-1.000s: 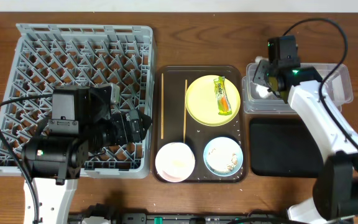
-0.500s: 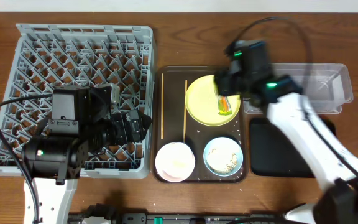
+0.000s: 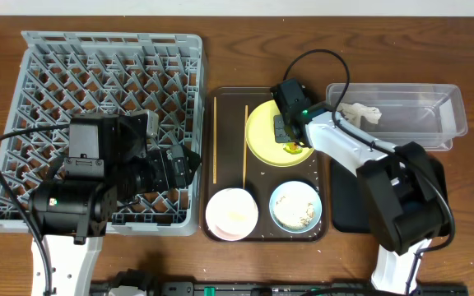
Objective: Sort waste into correct bins and load items into the dishwasher
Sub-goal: 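Grasp the green snack wrapper with the right gripper, drop it in the clear bin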
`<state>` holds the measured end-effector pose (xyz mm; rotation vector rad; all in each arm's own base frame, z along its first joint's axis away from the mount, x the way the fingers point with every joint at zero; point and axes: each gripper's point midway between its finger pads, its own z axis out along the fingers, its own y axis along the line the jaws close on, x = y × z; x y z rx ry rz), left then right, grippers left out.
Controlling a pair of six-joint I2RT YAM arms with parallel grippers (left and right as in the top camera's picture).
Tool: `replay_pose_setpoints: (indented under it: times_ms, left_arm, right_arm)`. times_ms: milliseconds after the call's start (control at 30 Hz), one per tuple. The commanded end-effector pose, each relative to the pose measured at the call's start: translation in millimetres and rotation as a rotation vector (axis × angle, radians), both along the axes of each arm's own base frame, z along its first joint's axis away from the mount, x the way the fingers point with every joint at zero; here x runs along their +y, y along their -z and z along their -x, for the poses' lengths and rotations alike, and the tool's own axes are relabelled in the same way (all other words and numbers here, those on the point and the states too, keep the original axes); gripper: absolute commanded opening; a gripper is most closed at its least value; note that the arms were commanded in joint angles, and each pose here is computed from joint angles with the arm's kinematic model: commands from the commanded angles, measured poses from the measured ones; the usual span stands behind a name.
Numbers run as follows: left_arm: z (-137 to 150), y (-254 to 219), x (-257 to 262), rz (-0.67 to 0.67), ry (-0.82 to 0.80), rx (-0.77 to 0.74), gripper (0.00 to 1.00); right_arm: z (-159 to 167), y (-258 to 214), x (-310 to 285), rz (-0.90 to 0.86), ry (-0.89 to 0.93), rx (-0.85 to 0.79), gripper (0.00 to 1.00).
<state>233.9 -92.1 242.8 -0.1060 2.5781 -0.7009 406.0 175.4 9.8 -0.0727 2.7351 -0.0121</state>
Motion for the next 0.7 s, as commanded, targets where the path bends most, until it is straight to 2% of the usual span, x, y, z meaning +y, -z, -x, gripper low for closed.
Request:
replay_pose_setpoints:
  times_ms: [0,100,233,400,533,567,633,667]
  left_arm:
    - [-2.5,-9.2,0.7,-0.017,0.013,-0.036,0.98]
    - [-2.5,-9.2,0.7,-0.017,0.013,-0.036,0.98]
    - [-2.5,-9.2,0.7,-0.017,0.013,-0.036,0.98]
    - [-2.5,-9.2,0.7,-0.017,0.013,-0.036,0.98]
    - [-2.5,-9.2,0.7,-0.017,0.013,-0.036,0.98]
    - [-2.5,-9.2,0.7,-0.017,0.013,-0.036,0.98]
    - [-2.5,-9.2,0.7,-0.017,0.013,-0.036,0.98]
    - [-2.5,-9.2,0.7,-0.017,0.013,-0.036,0.98]
  right_arm:
    - [-7.1,-42.4,2.6,-0.064,0.013,-0.069,0.01]
    - [-12.1,-89.1,-12.1,-0.114,0.072,-0.152,0.01]
    - [-10.1,-134.8,-64.4,-0.166,0.300,-0.214,0.01]
    - [-4.9,-134.7,-134.9,-0.121,0.557,-0.205,0.01]
    - [-10.4,-108.9,-173.1,-0.087,0.644,-0.165,0.02]
    - [-15.6,-104.6,-179.5,-0.077,0.630,-0.167,0.13]
    - [-21.7,-101.6,-180.0,-0.083,0.519,-0.151,0.40]
    - [-21.6,-104.1,-176.3,-0.106,0.466,-0.139,0.43]
